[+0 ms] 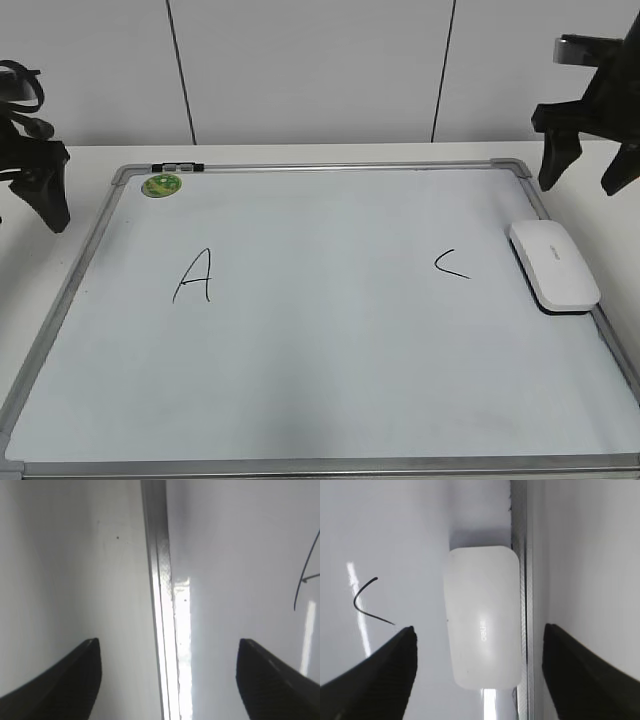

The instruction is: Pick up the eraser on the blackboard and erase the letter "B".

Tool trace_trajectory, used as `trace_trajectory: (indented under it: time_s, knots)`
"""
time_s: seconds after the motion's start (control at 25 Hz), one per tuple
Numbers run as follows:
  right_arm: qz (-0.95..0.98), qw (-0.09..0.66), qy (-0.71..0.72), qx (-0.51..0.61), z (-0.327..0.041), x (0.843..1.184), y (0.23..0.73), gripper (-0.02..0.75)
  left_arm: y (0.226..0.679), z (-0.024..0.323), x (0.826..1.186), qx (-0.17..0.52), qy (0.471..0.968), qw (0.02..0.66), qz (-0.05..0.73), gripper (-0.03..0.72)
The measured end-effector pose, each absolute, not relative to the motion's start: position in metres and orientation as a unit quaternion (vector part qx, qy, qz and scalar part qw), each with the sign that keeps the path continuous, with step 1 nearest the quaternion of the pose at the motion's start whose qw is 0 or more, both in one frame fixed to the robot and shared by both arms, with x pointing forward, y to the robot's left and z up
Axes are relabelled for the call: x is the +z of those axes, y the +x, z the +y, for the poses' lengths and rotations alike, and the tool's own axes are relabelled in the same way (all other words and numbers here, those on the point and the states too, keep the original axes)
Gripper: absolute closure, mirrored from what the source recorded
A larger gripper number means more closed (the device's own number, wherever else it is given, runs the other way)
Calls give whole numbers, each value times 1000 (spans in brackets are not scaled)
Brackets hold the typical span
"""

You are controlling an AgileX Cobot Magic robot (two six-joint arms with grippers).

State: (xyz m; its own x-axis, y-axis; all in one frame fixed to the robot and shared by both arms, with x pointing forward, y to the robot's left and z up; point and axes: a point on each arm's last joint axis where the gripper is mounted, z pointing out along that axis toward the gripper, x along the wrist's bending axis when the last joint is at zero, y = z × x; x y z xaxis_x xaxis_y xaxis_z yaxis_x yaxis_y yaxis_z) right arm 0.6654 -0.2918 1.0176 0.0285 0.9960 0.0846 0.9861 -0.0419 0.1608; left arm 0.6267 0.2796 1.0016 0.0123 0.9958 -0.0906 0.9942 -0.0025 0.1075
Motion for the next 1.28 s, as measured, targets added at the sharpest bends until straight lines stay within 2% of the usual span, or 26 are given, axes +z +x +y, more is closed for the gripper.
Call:
trace_trajectory:
  time_s: [0.08, 0.24, 0.48, 0.8, 1.04, 1.28]
  knots:
    - [691, 30, 717, 89, -292, 1026, 655, 170, 622, 280, 1007, -1, 709, 64, 702, 78]
    - [687, 32, 719, 99, -291, 1046, 630, 181, 609, 282, 1032, 27, 712, 77, 698, 95]
    - [682, 32, 718, 139, -281, 1072, 574, 183, 544, 285, 1070, 83, 704, 130, 694, 99]
    - [723, 62, 670, 156, -252, 1070, 503, 183, 447, 290, 1076, 117, 700, 156, 687, 99]
    - [731, 62, 664, 148, -258, 1059, 445, 183, 376, 293, 1077, 167, 691, 201, 674, 100]
    - [731, 92, 653, 175, -269, 1056, 383, 183, 315, 294, 1059, 209, 684, 250, 653, 100]
